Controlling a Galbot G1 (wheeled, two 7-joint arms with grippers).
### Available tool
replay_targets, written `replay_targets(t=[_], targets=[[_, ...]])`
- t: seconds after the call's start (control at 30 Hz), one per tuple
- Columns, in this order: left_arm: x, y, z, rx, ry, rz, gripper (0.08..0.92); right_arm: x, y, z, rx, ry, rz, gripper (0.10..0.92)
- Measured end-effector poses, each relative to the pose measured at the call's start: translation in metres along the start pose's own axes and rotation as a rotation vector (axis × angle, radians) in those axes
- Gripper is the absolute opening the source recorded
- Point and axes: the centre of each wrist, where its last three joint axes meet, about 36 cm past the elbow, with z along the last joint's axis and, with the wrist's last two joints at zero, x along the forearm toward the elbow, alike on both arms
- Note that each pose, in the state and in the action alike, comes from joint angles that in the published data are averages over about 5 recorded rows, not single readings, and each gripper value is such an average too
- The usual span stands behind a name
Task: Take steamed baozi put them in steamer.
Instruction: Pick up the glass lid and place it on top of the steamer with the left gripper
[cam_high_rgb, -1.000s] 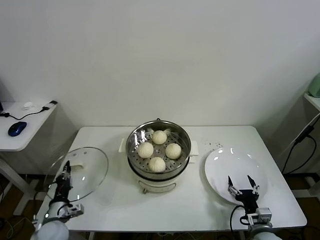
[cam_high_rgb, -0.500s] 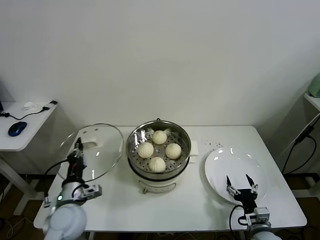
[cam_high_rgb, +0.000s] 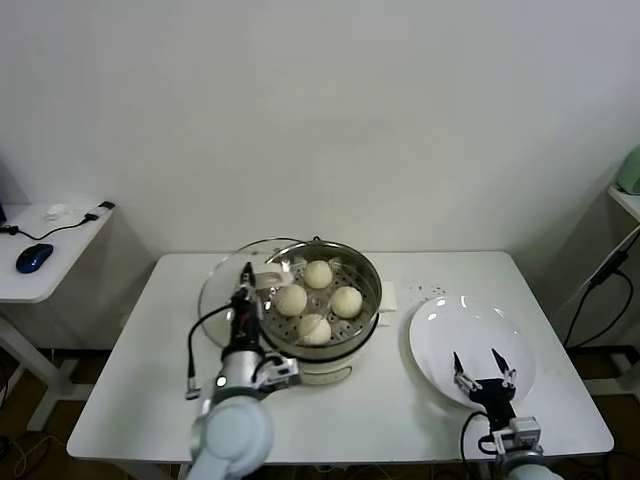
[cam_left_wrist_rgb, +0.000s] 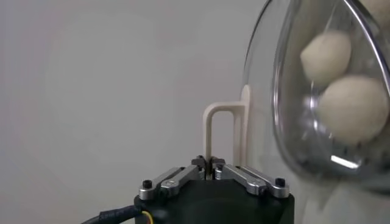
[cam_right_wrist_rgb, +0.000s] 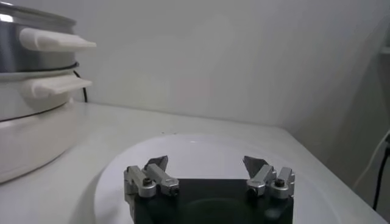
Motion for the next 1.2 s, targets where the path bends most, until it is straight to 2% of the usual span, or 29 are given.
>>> replay_targets(t=[0.2, 0.4, 0.8, 1.2], targets=[[-0.001, -0.006, -0.042, 0.015, -0.033, 0.012, 0.138, 0.003, -0.004, 0.006, -0.005, 0.001, 0.008, 0.823], [-0.009, -0.014, -0.066, 0.005, -0.039, 0.016, 0.138, 0.006, -0.008, 0.010, -0.003, 0.001, 0.016, 0.823], [-0.030, -0.035, -0.078, -0.061, -0.019, 0.027, 0.138, 0.011, -0.008, 0.015, -0.003, 0.000, 0.027, 0.823], [-0.034, -0.051, -0.078, -0.097, -0.009, 0.028, 0.138, 0.010, -0.006, 0.019, -0.001, -0.010, 0.034, 0.823]])
